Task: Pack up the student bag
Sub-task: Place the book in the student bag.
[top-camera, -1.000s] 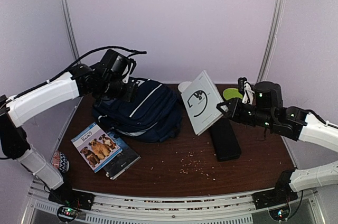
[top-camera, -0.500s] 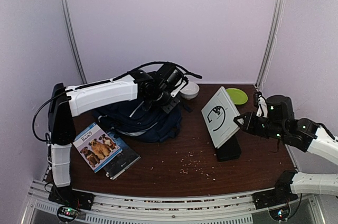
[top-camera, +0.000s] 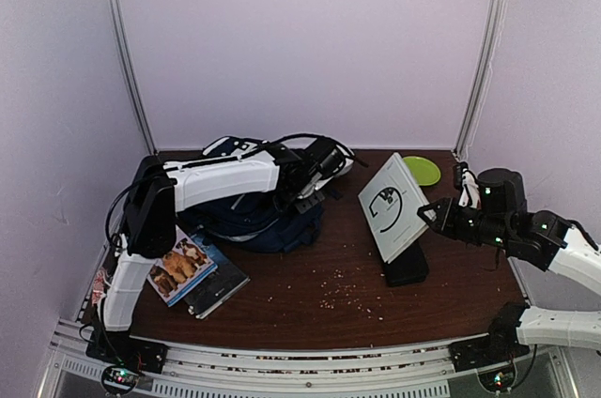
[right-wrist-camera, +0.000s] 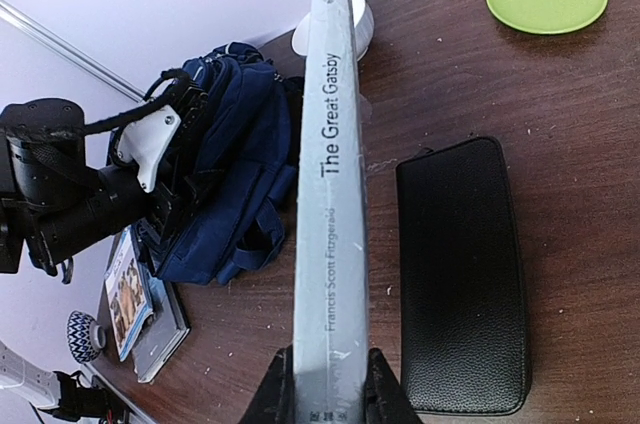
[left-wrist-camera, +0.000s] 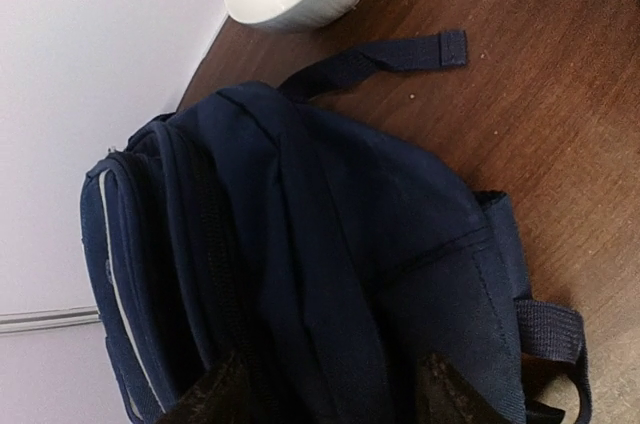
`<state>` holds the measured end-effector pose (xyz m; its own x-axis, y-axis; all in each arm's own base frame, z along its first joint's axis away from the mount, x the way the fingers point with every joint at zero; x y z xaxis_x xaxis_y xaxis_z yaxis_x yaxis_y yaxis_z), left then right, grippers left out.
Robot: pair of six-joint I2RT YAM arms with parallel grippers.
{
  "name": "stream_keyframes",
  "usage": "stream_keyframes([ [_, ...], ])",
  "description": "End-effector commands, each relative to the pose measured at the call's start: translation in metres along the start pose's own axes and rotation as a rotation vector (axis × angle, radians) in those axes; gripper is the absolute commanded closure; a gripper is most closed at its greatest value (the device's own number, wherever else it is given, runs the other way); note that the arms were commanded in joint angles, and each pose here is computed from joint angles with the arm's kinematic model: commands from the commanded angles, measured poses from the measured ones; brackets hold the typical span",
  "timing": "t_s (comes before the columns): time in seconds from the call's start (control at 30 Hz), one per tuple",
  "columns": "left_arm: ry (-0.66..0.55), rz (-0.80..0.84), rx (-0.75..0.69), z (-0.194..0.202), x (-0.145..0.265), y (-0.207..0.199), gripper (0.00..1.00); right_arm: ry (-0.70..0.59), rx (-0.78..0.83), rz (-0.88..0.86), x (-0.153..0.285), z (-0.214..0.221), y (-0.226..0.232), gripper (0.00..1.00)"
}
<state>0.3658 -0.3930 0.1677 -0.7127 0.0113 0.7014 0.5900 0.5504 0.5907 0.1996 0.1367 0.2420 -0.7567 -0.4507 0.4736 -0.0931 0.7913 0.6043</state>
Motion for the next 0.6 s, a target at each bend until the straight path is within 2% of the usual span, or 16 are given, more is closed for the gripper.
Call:
stream_keyframes([
  [0.0, 0.059, -0.109, -0.047, 0.007, -0.011, 0.011, 0.08, -0.141, -0.013, -0.143, 0.015, -0.030, 0.028, 1.00],
  [0.07, 0.079, -0.126, -0.053, 0.011, -0.016, 0.012, 0.17, -0.140, -0.016, -0.150, 0.016, -0.031, 0.029, 1.00],
  [0.13, 0.079, -0.144, -0.025, 0.011, -0.011, 0.018, 0.35, -0.141, -0.015, -0.158, 0.018, -0.032, 0.031, 1.00],
  [0.3, -0.018, -0.187, 0.079, 0.002, 0.034, 0.054, 0.97, -0.106, -0.012, -0.225, 0.016, -0.030, 0.041, 1.00],
  [0.33, -0.038, -0.196, 0.100, 0.001, 0.046, 0.063, 1.00, -0.092, -0.017, -0.250, 0.015, -0.029, 0.045, 1.00],
  [0.57, -0.189, -0.232, 0.214, 0.005, 0.129, 0.120, 1.00, 0.019, -0.102, -0.446, -0.002, -0.023, 0.073, 1.00],
])
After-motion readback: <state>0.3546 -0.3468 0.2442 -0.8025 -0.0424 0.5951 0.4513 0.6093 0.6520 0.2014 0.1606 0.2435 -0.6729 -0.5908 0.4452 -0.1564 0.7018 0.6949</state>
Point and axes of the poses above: each gripper's point midway between its finger pads, its own x axis back along the fingers, its own y axis along the line the jaws close on, z = x × y, the point moved 6 cm from there along x, back along the fingers, and after that the axes turned 3 degrees about -x, right-handed, at the moved point
